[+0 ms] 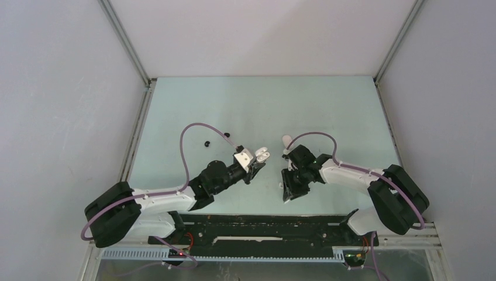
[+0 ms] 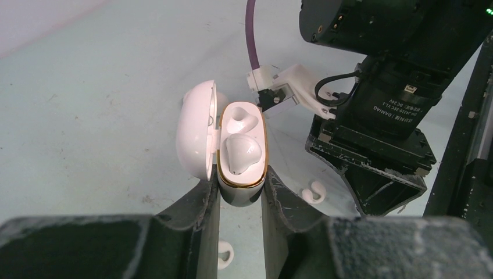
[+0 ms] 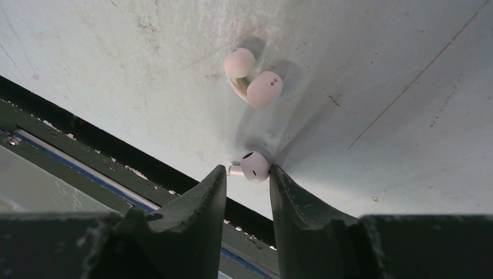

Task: Insert the wireless bluetooth earbuds into the charging case
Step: Pick up the earbud from the center of the board.

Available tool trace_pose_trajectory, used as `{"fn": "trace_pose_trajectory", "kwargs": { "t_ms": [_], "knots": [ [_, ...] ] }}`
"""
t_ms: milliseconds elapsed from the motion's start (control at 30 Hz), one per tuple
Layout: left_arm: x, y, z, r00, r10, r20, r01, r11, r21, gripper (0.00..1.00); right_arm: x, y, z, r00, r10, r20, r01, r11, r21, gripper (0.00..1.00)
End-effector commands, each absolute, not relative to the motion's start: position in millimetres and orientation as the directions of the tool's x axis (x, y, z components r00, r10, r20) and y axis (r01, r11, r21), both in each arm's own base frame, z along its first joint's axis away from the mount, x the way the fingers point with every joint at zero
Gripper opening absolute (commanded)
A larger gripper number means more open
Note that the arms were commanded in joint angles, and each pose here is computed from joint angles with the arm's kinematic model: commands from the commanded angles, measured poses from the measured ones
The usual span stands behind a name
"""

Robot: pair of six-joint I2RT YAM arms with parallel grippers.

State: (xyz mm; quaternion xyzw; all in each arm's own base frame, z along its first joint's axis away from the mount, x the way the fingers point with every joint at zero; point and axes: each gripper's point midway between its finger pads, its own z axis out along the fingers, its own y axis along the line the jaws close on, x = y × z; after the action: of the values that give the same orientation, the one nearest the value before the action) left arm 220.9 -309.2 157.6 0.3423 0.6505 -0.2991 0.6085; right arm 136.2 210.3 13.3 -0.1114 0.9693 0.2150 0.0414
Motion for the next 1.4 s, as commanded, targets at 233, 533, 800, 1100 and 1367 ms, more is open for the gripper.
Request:
{"fn": "trace_pose_trajectory", "kwargs": {
  "t_ms": [233, 533, 800, 1100, 1367],
  "knots": [
    [219.8, -308.0, 172.9, 0.005, 0.036, -0.999, 0.813, 0.581, 0.025, 0.0, 138.0, 201.6, -1.1, -0.963, -0.232, -0.139, -0.264, 0.917, 0.297, 0.3],
    [219.6, -307.8, 173.1, 0.004, 0.037, -0.999, 0.813, 0.581, 0.025, 0.0, 148.7, 190.4, -13.4, -0.967, -0.216, -0.136, -0.243, 0.941, 0.236, 0.3],
    [216.9, -310.7, 173.3, 0.002, 0.039, -0.999, 0.826, 0.563, 0.024, 0.0, 143.8, 187.1, -19.3, -0.942, -0.299, -0.15, -0.323, 0.93, 0.178, 0.26],
    [215.1, -312.0, 174.6, 0.002, 0.036, -0.999, 0.833, 0.553, 0.022, 0.0, 134.6, 184.0, -23.8, -0.907, -0.395, -0.146, -0.411, 0.905, 0.109, 0.26],
    [216.4, -305.6, 179.5, 0.022, 0.032, -0.999, 0.819, 0.572, 0.036, 0.0, 123.6, 188.1, -32.2, -0.875, -0.472, -0.104, -0.479, 0.876, 0.058, 0.18]
  ]
}}
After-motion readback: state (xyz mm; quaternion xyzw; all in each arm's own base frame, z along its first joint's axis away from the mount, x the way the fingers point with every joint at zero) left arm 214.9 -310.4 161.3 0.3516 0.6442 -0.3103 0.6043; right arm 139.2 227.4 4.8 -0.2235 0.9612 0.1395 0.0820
